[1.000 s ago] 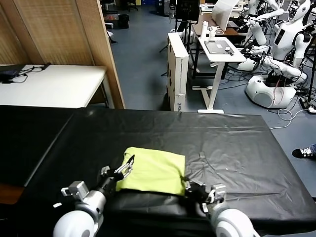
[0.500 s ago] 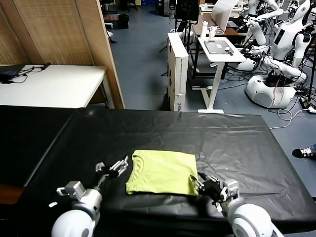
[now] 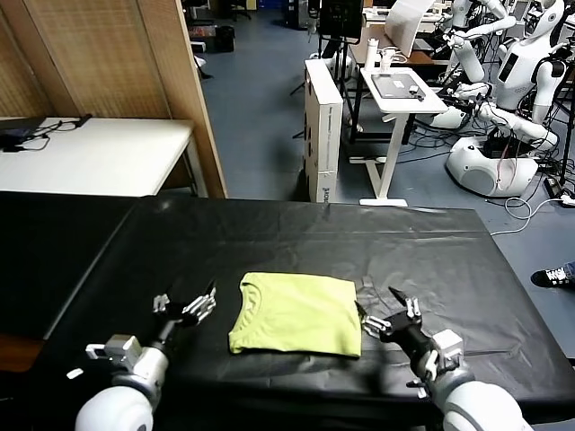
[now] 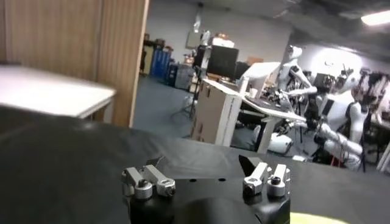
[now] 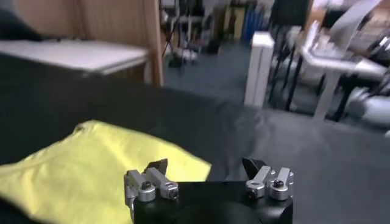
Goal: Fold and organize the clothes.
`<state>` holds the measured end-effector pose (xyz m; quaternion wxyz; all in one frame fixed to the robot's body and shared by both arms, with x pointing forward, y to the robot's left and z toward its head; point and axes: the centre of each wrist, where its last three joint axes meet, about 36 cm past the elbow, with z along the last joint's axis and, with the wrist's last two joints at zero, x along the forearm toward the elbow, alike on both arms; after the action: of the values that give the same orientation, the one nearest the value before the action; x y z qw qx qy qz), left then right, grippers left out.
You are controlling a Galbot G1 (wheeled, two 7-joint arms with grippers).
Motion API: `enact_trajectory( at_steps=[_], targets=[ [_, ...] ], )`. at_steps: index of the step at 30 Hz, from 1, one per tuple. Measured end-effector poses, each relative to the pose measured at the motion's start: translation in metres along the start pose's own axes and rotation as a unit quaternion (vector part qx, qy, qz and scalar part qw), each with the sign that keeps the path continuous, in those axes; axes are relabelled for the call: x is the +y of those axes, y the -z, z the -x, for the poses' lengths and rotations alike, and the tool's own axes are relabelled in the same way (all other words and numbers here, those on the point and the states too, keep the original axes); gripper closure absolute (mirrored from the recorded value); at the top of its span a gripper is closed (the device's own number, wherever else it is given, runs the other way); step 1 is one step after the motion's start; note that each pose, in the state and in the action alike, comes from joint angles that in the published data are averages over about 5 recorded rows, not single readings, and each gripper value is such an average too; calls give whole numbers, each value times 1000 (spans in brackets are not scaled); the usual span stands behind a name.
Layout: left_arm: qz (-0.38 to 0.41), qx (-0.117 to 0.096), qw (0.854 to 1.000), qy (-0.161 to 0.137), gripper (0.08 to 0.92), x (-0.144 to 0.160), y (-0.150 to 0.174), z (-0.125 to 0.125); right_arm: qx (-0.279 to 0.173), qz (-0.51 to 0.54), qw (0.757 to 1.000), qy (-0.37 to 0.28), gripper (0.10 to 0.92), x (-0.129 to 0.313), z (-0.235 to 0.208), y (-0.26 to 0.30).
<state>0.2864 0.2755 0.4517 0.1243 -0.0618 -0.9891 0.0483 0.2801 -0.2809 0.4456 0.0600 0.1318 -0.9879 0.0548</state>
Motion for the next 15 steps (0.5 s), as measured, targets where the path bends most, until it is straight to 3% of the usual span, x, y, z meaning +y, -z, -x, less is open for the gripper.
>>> enact_trajectory(
  at_steps=[7, 15],
  targets=[
    [2, 13, 1000, 10, 92, 7, -4, -27, -41, -5, 999, -34, 115, 1, -30, -12],
    [22, 32, 999, 15, 92, 11, -5, -58, -45, -10, 997, -59, 115, 20, -68, -20]
  ],
)
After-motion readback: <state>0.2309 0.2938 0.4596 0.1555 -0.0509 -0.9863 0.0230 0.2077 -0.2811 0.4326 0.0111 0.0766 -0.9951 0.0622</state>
